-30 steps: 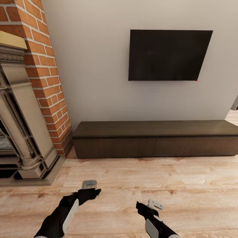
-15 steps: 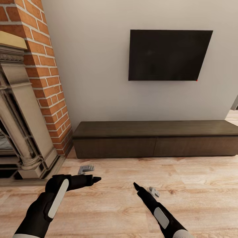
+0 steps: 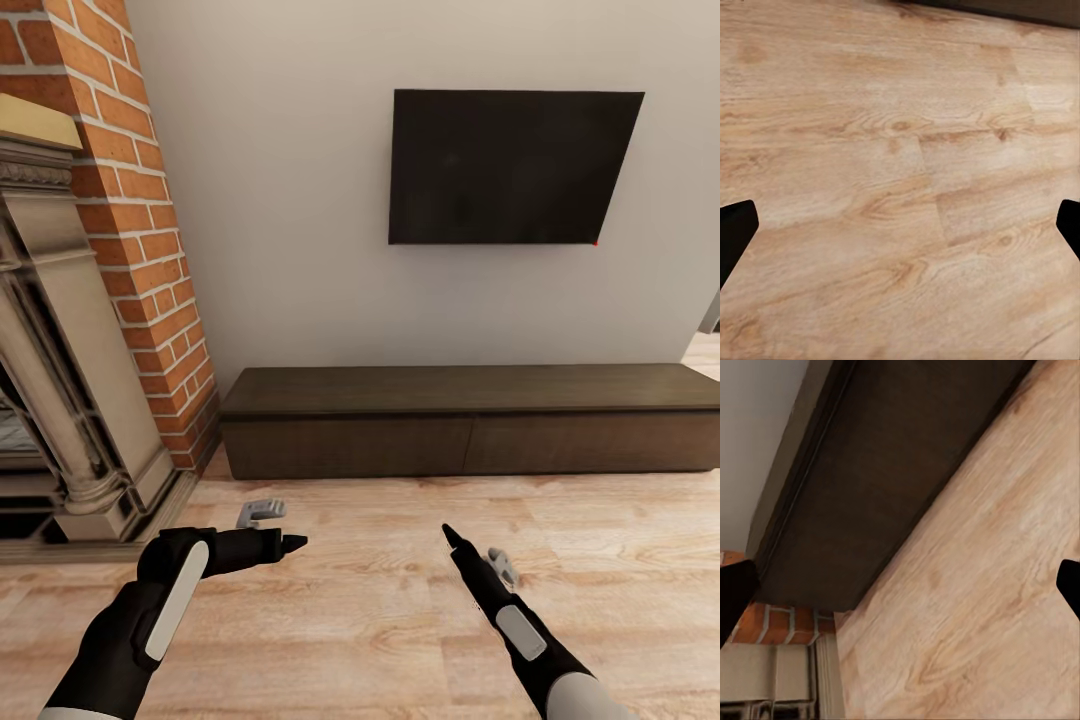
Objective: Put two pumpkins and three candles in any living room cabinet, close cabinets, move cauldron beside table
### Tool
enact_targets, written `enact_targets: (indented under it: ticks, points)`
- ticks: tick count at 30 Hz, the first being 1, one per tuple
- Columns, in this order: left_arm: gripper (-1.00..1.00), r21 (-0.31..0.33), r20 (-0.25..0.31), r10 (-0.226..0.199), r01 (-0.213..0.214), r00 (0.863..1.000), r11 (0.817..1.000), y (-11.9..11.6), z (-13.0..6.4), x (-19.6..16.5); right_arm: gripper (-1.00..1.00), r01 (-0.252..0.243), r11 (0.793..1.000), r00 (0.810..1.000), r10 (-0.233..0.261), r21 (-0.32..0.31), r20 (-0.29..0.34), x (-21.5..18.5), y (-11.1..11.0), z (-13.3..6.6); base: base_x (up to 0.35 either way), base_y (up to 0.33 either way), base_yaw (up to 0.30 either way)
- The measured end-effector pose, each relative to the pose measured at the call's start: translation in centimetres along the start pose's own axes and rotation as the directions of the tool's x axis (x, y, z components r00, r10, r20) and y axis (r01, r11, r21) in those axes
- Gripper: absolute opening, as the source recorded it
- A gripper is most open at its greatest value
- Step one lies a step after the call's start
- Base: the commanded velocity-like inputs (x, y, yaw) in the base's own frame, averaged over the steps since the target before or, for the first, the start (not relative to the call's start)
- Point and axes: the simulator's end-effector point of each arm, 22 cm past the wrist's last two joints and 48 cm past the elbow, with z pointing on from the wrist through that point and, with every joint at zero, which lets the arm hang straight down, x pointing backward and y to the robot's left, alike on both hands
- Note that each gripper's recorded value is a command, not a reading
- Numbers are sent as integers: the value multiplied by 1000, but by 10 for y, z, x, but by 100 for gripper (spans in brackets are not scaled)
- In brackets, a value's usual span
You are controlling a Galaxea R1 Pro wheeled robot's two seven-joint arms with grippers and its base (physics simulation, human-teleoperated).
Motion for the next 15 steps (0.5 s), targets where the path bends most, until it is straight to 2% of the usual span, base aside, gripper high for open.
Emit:
enact_targets:
  ticks: [4,7,10,15]
  points:
    - [100,-1,0,0,0,1000,1000,0,0,0,100,-8,1000,1000,8,-23,21,-14,17,9,219,0,0]
    - [100,3,1,-1,1,1000,1000,0,-1,-1,100,-41,999,999,42,-31,27,-19,24,13,185,0,0]
    - [100,24,3,2,-2,1000,1000,-6,-1,-1,100,-76,997,997,76,-35,3,-18,29,15,54,0,0]
    - [100,35,5,4,-4,1000,999,-9,-1,-2,100,-95,995,995,94,-16,-11,-17,25,16,13,0,0]
